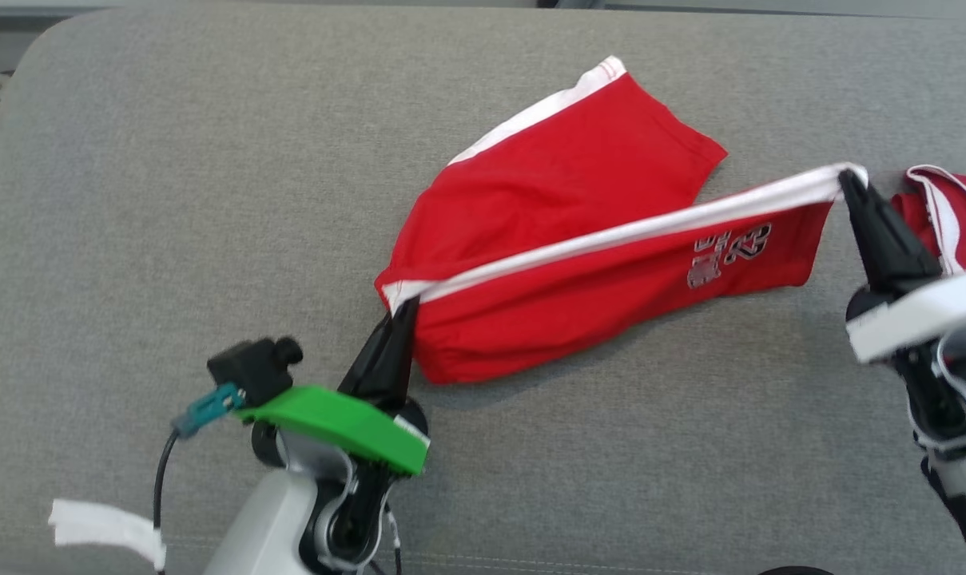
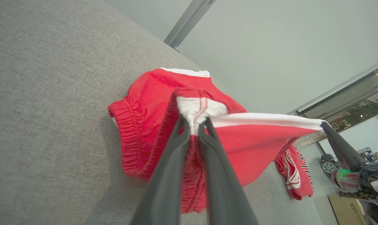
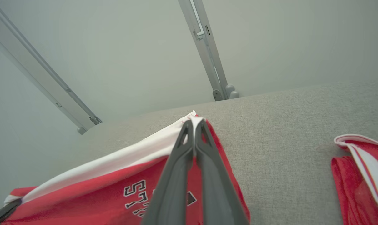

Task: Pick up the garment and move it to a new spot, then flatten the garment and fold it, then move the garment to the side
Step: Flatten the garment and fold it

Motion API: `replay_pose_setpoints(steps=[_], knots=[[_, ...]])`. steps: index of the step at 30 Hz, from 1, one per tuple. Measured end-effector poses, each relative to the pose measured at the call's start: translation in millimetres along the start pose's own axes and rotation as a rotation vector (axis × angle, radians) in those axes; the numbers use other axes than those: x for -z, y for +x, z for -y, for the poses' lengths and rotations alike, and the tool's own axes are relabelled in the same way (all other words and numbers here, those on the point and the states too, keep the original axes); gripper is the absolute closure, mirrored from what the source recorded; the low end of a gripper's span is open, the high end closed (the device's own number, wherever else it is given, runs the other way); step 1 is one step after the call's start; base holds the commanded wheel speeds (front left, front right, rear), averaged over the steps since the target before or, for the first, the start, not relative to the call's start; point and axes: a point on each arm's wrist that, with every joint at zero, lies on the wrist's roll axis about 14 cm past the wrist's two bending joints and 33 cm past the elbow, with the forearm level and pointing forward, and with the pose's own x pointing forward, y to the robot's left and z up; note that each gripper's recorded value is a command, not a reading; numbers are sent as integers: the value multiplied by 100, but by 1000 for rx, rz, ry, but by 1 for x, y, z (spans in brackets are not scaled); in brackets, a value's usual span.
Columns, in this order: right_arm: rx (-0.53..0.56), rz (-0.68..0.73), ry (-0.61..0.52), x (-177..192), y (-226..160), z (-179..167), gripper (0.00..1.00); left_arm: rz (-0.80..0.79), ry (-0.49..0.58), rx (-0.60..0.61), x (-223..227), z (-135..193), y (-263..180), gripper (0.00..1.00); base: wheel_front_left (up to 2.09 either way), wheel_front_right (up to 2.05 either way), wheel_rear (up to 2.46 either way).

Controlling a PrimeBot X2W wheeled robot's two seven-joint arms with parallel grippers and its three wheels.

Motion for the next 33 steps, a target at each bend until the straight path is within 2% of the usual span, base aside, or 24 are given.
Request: replay_pose_setpoints(steps=[5,8,13,17,19,22,28,33], knots=[[-6,-70,-40,11,69,5,100,-8,-11,-98,-21,-19,34,100,0,0,0],[-13,-136,-4,35,102,-1,100,-13,-23,-175,-28,-41,43,100,0,0,0],[-18,-232,2,75,142,-8,100,-20,-48,-223,-29,-59,54,100,0,0,0],[-31,-287,-12,100,162,-14,100,-40,-20,-264,-27,-73,64,100,0,0,0],[-42,-312,-26,111,169,-16,100,-42,-16,-274,-27,-78,69,90,0,0,0],[-48,-330,-38,121,176,-16,100,-53,-17,-280,-24,-81,76,89,0,0,0],[-63,-302,-71,115,192,-18,100,-60,-27,-291,-21,-84,81,92,0,0,0],[-50,-292,-101,108,204,-14,100,-67,-30,-284,-19,-82,84,90,0,0,0]])
